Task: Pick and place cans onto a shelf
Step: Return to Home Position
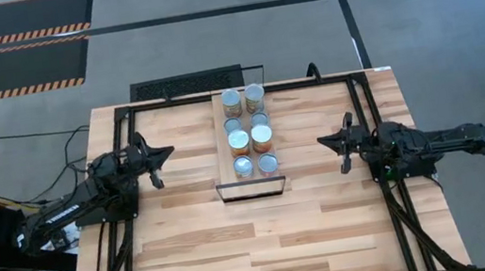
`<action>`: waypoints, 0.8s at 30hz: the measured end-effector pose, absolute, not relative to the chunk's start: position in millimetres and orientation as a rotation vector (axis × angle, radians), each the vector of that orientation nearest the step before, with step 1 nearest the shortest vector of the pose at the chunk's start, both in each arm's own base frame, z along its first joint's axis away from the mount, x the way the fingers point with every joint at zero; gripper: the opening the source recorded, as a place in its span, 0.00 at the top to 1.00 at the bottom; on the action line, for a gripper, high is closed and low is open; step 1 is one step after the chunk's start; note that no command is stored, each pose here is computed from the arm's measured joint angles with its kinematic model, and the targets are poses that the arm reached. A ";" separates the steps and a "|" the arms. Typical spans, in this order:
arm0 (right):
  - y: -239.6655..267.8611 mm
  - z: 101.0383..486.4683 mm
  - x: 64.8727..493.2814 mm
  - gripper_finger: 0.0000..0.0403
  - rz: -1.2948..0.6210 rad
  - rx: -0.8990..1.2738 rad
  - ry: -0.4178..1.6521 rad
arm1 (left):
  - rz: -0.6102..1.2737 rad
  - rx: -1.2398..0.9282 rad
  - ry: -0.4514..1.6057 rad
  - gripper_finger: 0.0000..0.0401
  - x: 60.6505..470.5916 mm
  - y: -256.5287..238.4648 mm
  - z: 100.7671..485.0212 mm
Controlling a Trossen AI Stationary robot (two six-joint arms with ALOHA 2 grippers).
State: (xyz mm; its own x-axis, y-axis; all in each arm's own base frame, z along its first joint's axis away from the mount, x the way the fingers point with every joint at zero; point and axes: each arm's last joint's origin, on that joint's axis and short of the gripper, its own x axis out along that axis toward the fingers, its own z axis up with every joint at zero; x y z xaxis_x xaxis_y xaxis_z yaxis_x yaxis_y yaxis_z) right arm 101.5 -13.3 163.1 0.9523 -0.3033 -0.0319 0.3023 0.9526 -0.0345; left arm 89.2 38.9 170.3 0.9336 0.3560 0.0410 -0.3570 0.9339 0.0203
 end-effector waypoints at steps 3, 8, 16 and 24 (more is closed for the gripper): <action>-13.3 163.1 101.5 0.92 -0.308 -0.029 0.037 | 0.366 -0.023 -0.046 1.00 89.2 39.0 170.2; -13.3 162.9 101.5 0.92 -0.308 -0.029 0.038 | 0.366 -0.031 -0.047 1.00 89.2 39.0 170.2; -13.3 162.8 101.5 0.92 -0.308 -0.029 0.038 | 0.366 -0.031 -0.047 1.00 89.1 39.0 170.2; -13.3 162.8 101.5 0.92 -0.309 -0.029 0.038 | 0.366 -0.035 -0.047 1.00 89.2 39.0 170.1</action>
State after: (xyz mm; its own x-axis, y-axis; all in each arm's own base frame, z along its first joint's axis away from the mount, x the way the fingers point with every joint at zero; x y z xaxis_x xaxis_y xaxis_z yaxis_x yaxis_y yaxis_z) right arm 101.5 -13.3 162.8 0.9521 -0.3041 -0.0331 0.3030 0.9524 -0.0345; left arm 89.2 39.0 170.1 0.9327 0.3585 0.0399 -0.3568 0.9332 -0.0424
